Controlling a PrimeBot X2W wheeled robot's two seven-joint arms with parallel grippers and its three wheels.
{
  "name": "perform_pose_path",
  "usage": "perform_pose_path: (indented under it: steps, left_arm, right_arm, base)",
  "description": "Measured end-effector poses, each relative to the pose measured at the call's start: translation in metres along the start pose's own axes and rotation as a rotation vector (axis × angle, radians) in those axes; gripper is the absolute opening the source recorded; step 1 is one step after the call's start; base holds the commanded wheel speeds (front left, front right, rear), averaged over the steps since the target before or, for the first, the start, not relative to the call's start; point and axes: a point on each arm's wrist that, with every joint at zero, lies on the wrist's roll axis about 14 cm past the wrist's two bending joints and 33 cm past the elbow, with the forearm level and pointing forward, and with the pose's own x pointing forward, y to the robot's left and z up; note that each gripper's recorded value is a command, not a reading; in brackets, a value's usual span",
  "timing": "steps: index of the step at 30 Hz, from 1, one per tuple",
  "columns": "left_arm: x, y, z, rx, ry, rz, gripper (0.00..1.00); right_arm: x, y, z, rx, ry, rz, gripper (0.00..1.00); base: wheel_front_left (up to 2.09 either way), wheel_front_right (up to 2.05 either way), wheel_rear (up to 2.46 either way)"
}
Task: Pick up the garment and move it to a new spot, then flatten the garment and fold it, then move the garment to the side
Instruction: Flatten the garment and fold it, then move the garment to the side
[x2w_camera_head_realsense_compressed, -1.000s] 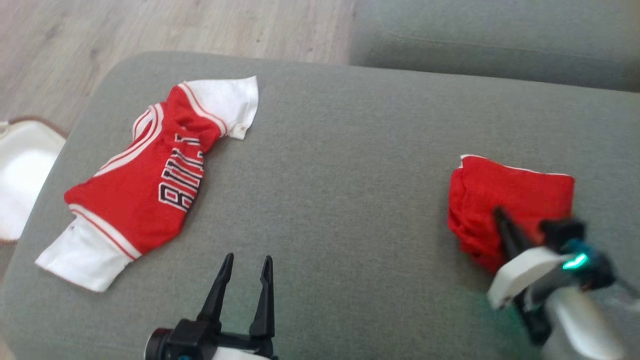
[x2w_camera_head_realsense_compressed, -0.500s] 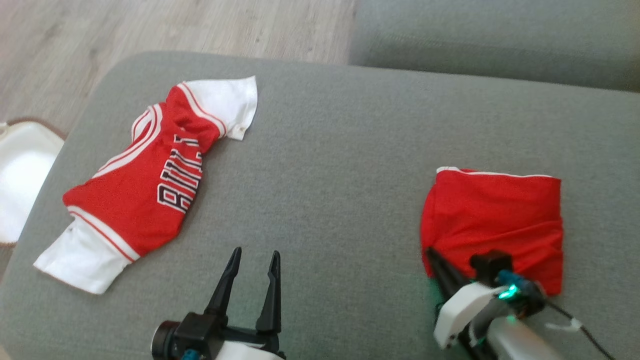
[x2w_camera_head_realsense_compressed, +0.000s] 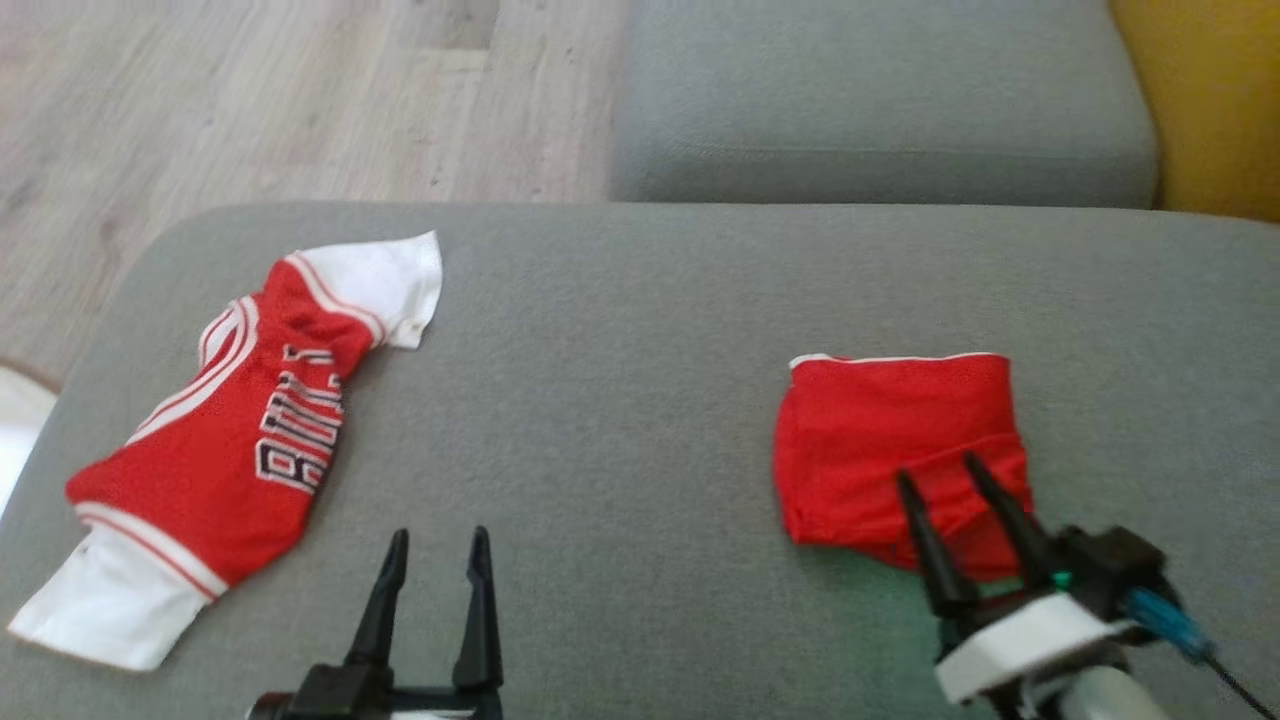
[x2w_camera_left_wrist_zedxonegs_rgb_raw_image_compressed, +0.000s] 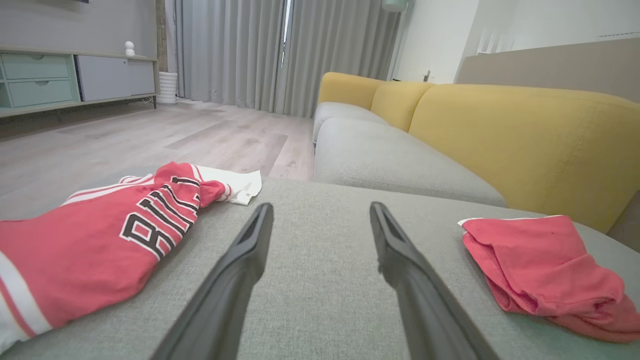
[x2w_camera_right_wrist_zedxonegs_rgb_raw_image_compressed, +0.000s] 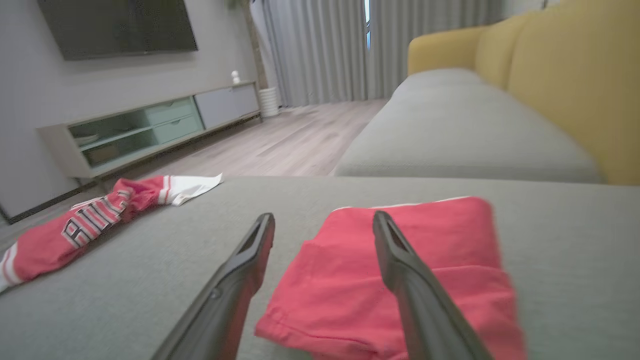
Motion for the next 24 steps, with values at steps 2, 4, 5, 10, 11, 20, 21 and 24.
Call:
perform_pose_path:
  steps: [2,4,5,10,11,20,21,24]
  left_arm:
    - [0.000,0.003,0.006,0.001,-0.020,0.014,1.00]
    - [0.000,0.004,0.008,0.002,-0.025,0.022,1.00]
    - [-0.002,0.005,0.008,0.002,-0.026,0.023,1.00]
    - [-0.012,0.003,0.002,0.022,-0.012,0.014,1.00]
    - [-0.014,0.004,0.001,0.028,-0.010,0.013,1.00]
    - [-0.018,0.002,-0.004,0.030,0.007,-0.002,1.00]
    - [-0.018,0.002,-0.005,0.030,0.008,-0.004,1.00]
    - [-0.018,0.002,-0.006,0.029,0.012,-0.003,1.00]
  right_arm:
    - [-0.013,-0.013,0.011,-0.002,-0.045,-0.055,1.00]
    - [-0.019,-0.017,0.016,-0.004,-0.063,-0.078,1.00]
    - [-0.026,-0.021,0.018,-0.013,-0.074,-0.097,1.00]
    - [-0.053,-0.034,0.020,-0.076,-0.085,-0.171,1.00]
    - [-0.057,-0.036,0.021,-0.073,-0.090,-0.187,1.00]
    - [-0.077,-0.049,0.015,-0.057,-0.085,-0.266,1.00]
    - [-0.077,-0.049,0.015,-0.055,-0.085,-0.268,1.00]
    - [-0.076,-0.050,0.014,-0.053,-0.082,-0.269,1.00]
  base:
    - [0.00,0.00,0.00]
    - [0.00,0.00,0.00]
    - [0.00,0.00,0.00]
    - [0.00,0.00,0.00]
    - [0.00,0.00,0.00]
    - [0.00,0.00,0.00]
    - [0.00,0.00,0.00]
    - [0.00,0.00,0.00]
